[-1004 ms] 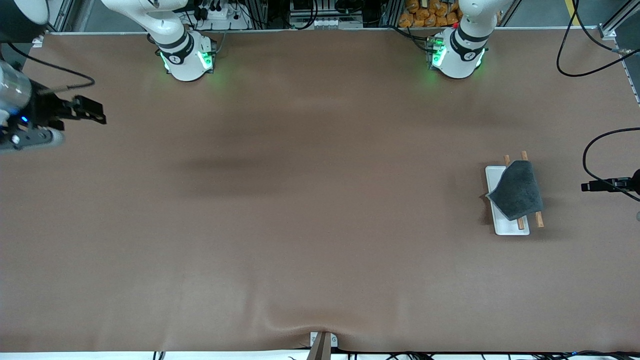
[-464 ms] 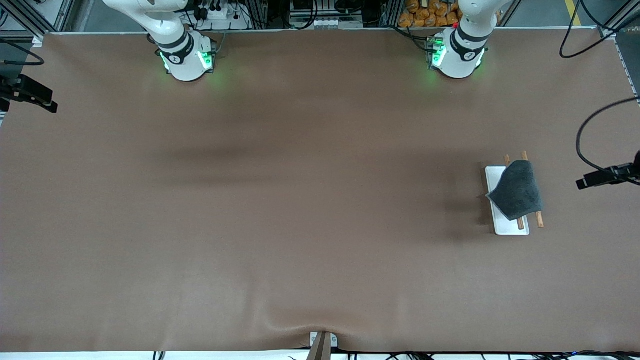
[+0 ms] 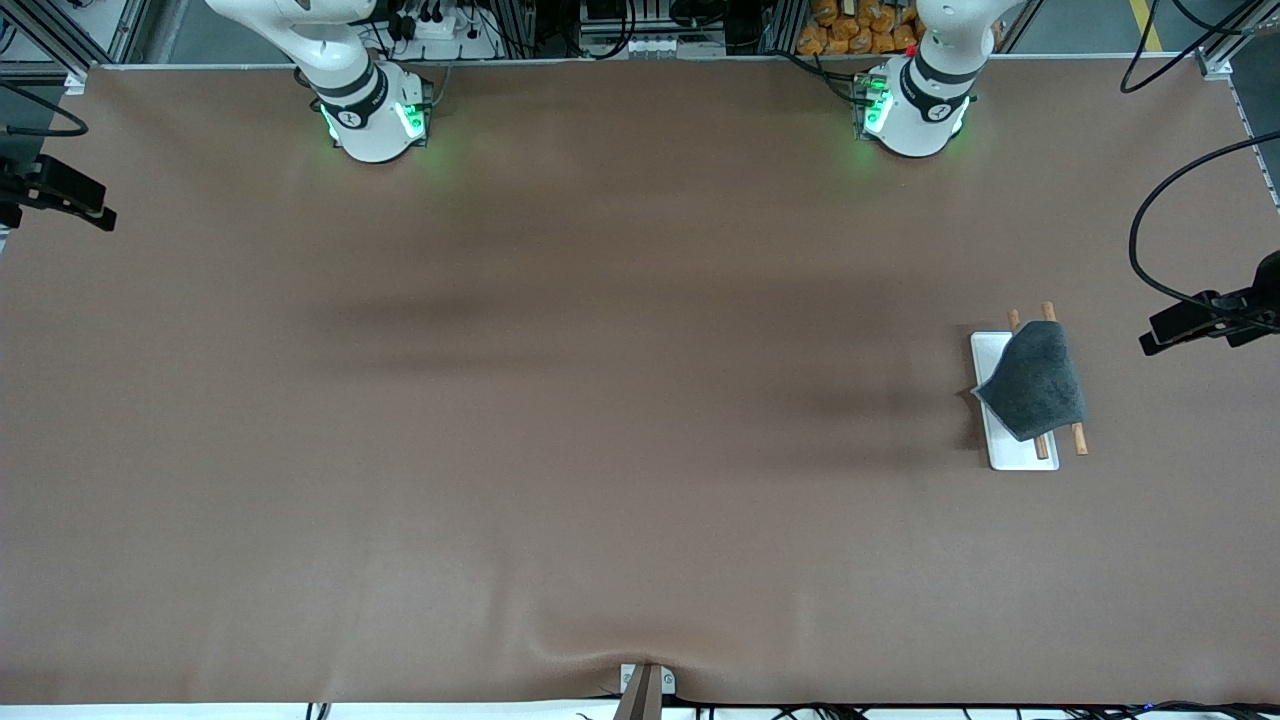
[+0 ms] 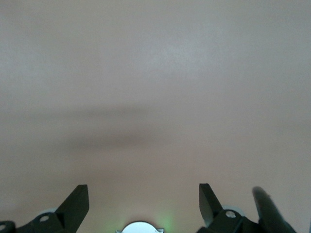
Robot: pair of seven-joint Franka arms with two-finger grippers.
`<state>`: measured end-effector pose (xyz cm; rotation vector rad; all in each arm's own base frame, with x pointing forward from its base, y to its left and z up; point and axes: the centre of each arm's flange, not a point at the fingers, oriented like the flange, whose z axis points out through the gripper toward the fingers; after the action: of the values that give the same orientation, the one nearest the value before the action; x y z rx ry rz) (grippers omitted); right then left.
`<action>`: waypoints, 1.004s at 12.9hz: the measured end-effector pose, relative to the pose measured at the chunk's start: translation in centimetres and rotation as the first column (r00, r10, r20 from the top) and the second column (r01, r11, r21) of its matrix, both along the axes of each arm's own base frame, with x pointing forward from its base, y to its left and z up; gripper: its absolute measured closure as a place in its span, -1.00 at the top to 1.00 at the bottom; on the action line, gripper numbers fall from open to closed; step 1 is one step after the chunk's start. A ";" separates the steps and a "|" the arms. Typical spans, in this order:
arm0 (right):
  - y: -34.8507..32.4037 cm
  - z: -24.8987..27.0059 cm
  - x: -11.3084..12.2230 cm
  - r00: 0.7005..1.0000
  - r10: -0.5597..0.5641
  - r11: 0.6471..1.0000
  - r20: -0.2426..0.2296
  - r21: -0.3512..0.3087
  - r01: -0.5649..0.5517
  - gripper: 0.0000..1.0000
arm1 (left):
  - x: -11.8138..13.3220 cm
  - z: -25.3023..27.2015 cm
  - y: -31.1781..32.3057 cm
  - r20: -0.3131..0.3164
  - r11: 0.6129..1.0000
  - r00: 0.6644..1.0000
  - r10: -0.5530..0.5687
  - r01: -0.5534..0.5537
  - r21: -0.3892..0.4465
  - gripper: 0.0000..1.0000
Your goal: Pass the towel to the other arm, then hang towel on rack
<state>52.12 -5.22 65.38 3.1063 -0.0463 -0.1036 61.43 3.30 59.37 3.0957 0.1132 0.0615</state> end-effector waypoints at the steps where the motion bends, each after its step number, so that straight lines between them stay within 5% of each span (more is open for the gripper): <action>1: -0.3 0.2 0.2 1.000 0.002 1.000 0.021 0.000 -0.002 1.00 | 0.0 0.0 -0.4 0.000 1.000 1.000 -0.017 0.017 -0.001 1.00; 5: -1.4 0.6 0.7 0.995 0.061 0.998 0.077 -0.002 -0.061 1.00 | -2.7 2.7 -6.0 -0.042 0.997 0.997 -0.063 0.065 0.032 1.00; 13: 0.2 0.5 0.9 0.996 0.035 0.997 0.080 0.058 -0.040 1.00 | -6.7 4.0 -7.8 -0.071 0.995 0.996 -0.050 0.056 0.085 1.00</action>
<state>53.03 -5.03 65.86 3.1680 0.0140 0.0185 54.69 -4.52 63.38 3.1869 0.0315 -0.0432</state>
